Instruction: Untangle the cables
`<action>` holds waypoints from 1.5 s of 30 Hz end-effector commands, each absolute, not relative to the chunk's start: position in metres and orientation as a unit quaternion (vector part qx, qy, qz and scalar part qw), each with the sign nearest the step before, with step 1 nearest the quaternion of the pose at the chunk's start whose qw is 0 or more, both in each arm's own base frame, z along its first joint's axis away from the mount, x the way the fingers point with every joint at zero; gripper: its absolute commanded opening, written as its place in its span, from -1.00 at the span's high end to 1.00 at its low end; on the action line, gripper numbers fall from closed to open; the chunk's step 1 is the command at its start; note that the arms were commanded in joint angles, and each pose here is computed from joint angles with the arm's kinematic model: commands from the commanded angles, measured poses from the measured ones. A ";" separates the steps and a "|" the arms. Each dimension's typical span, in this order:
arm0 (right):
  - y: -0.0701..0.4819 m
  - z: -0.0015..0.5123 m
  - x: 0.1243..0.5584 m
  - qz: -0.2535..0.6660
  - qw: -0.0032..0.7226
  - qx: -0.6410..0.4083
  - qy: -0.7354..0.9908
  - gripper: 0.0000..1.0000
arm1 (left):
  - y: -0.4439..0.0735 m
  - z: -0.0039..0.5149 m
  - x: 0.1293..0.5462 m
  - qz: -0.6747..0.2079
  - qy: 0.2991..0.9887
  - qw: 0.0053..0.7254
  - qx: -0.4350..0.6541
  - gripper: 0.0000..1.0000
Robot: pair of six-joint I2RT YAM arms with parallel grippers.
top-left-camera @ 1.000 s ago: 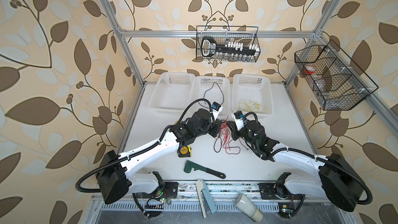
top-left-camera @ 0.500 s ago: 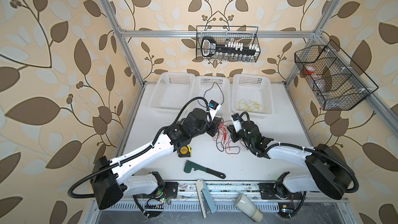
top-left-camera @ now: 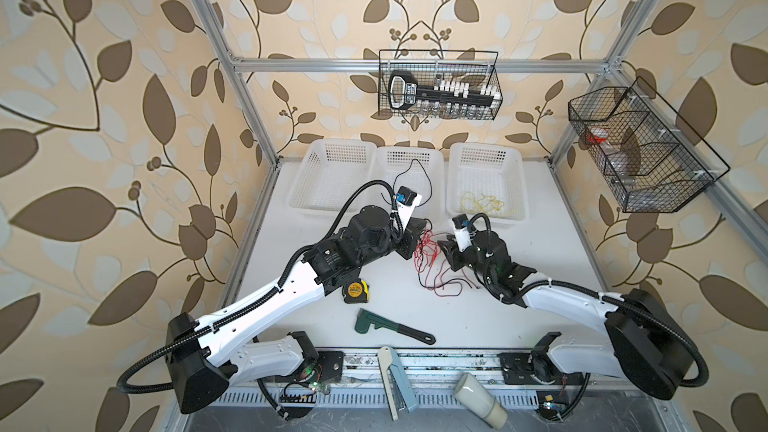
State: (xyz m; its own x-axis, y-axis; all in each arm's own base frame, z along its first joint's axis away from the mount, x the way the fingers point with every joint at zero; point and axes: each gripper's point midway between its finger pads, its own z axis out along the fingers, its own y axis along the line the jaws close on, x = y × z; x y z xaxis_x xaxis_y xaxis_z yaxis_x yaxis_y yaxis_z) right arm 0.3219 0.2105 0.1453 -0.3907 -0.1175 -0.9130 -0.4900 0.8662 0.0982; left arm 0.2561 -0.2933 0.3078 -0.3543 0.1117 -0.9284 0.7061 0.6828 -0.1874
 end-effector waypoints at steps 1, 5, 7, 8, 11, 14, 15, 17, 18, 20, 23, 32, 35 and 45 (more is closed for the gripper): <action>0.208 0.164 0.320 0.194 0.536 -0.197 0.798 0.20 | -0.294 0.327 0.260 -0.299 0.750 0.526 0.268 1.00; 0.216 0.183 0.310 0.210 0.550 -0.233 0.774 0.20 | -0.297 0.324 0.260 -0.302 0.752 0.520 0.271 1.00; 0.223 0.195 0.303 0.221 0.563 -0.251 0.756 0.20 | -0.298 0.323 0.260 -0.305 0.752 0.517 0.273 1.00; 0.227 0.199 0.300 0.222 0.566 -0.260 0.750 0.19 | -0.299 0.323 0.260 -0.306 0.752 0.517 0.273 1.00; 0.238 0.210 0.293 0.224 0.576 -0.282 0.734 0.20 | -0.301 0.323 0.260 -0.310 0.751 0.515 0.274 1.00; 0.247 0.213 0.290 0.227 0.574 -0.293 0.730 0.20 | -0.302 0.322 0.259 -0.312 0.751 0.513 0.274 1.00; 0.248 0.213 0.291 0.227 0.575 -0.293 0.729 0.20 | -0.302 0.322 0.259 -0.312 0.752 0.512 0.274 1.00; 0.251 0.214 0.293 0.226 0.578 -0.292 0.728 0.20 | -0.302 0.321 0.259 -0.313 0.752 0.512 0.275 1.00; 0.251 0.214 0.294 0.224 0.580 -0.289 0.728 0.20 | -0.302 0.322 0.259 -0.314 0.752 0.511 0.274 1.00; 0.253 0.217 0.296 0.223 0.585 -0.287 0.725 0.20 | -0.302 0.321 0.258 -0.315 0.752 0.511 0.274 1.00; 0.253 0.219 0.301 0.216 0.591 -0.282 0.724 0.22 | -0.302 0.321 0.258 -0.316 0.752 0.509 0.274 1.00; 0.255 0.220 0.306 0.207 0.596 -0.285 0.721 0.31 | -0.303 0.319 0.258 -0.317 0.753 0.507 0.274 1.00; 0.257 0.220 0.305 0.210 0.595 -0.289 0.720 0.40 | -0.303 0.319 0.258 -0.318 0.753 0.506 0.275 1.00; 0.259 0.212 0.303 0.209 0.586 -0.297 0.724 0.75 | -0.302 0.318 0.258 -0.315 0.754 0.509 0.273 1.00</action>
